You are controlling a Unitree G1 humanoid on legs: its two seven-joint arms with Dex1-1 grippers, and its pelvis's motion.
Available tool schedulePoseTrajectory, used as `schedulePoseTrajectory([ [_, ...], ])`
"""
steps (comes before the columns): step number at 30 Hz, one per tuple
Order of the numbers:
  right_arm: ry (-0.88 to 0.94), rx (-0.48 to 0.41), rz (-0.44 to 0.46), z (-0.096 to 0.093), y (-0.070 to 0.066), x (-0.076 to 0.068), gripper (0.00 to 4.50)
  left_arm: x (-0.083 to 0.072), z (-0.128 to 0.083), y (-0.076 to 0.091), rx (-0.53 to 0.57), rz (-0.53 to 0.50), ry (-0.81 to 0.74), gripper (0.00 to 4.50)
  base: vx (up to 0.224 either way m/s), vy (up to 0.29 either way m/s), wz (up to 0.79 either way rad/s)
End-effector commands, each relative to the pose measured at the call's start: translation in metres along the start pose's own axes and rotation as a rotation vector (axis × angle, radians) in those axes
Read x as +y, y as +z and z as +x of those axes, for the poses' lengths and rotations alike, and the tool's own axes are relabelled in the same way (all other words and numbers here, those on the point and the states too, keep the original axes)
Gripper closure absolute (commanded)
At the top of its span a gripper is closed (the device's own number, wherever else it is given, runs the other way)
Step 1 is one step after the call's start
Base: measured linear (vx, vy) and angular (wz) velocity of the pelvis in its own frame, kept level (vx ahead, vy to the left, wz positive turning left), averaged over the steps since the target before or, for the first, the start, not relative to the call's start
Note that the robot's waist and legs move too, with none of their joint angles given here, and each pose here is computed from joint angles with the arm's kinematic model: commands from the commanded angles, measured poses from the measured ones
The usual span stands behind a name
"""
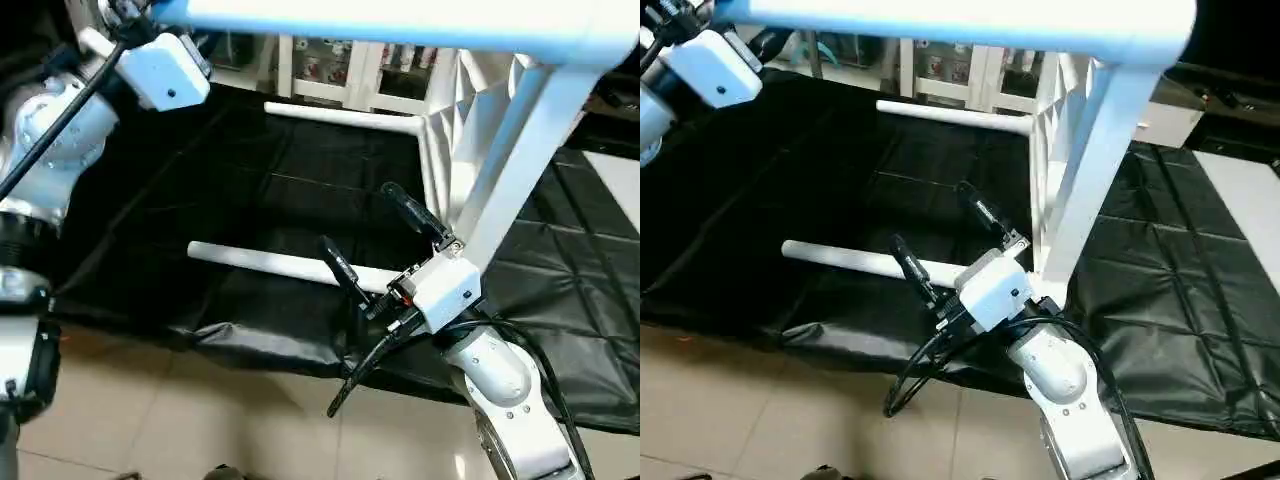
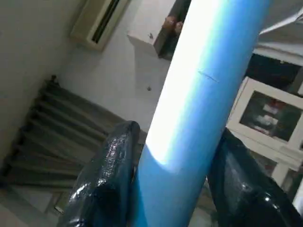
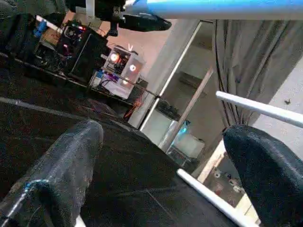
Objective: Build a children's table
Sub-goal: Flip table
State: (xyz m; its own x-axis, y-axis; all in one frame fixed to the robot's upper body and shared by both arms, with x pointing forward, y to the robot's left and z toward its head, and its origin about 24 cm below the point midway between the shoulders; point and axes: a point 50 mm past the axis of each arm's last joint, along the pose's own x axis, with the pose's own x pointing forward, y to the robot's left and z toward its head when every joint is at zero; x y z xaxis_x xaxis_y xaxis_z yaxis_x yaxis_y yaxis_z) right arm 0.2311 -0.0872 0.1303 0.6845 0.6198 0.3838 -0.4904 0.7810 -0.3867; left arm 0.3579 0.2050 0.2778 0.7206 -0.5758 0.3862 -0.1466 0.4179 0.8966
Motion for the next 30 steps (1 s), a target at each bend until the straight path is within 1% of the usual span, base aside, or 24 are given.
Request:
schedulePoseTrajectory([
  [1,-0.006,0.014,-0.004,-0.003,-0.001,-0.002,0.0,0.019,-0.004,-0.007,0.021,-0.271,0.281,2.52,0.0,0.0,0.0],
  [4,0.033,0.065,0.026,-0.006,-0.008,0.004,0.0,0.025,-0.006,-0.009,0.037,-0.333,0.341,2.52,0.0,0.0,0.0],
  [6,0.042,0.08,0.038,-0.007,-0.01,0.005,0.0,0.026,-0.007,-0.009,0.04,-0.344,0.352,2.52,0.0,0.0,0.0],
  [9,0.066,0.135,0.104,-0.011,-0.018,0.012,0.0,0.033,-0.011,-0.014,0.081,-0.425,0.429,2.52,0.0,0.0,0.0],
  [11,0.076,0.144,0.11,-0.012,-0.019,0.013,0.0,0.034,-0.012,-0.016,0.105,-0.463,0.461,2.52,0.0,0.0,0.0],
  [13,0.077,0.146,0.109,-0.012,-0.019,0.013,0.0,0.034,-0.013,-0.017,0.116,-0.476,0.47,2.52,0.0,0.0,0.0],
  [15,0.082,0.152,0.111,-0.012,-0.019,0.014,0.0,0.035,-0.015,-0.021,0.15,-0.532,0.509,2.52,0.0,0.0,0.0],
  [16,0.082,0.152,0.111,-0.012,-0.019,0.014,0.0,0.035,-0.015,-0.021,0.15,-0.532,0.509,2.52,0.0,0.0,0.0],
  [17,0.089,0.159,0.113,-0.013,-0.019,0.014,0.0,0.034,-0.016,-0.023,0.17,-0.563,0.524,2.52,0.0,0.0,0.0],
  [20,0.104,0.167,0.115,-0.013,-0.019,0.015,0.0,0.033,-0.015,-0.023,0.196,-0.592,0.517,2.52,0.0,0.0,0.0],
  [24,0.116,0.168,0.114,-0.013,-0.018,0.015,0.0,0.03,-0.014,-0.02,0.193,-0.595,0.492,2.52,0.0,0.0,0.0],
  [30,0.133,0.174,0.1,-0.013,-0.018,0.014,0.0,0.018,-0.005,-0.005,0.131,-0.521,0.327,2.52,0.0,0.0,0.0],
])
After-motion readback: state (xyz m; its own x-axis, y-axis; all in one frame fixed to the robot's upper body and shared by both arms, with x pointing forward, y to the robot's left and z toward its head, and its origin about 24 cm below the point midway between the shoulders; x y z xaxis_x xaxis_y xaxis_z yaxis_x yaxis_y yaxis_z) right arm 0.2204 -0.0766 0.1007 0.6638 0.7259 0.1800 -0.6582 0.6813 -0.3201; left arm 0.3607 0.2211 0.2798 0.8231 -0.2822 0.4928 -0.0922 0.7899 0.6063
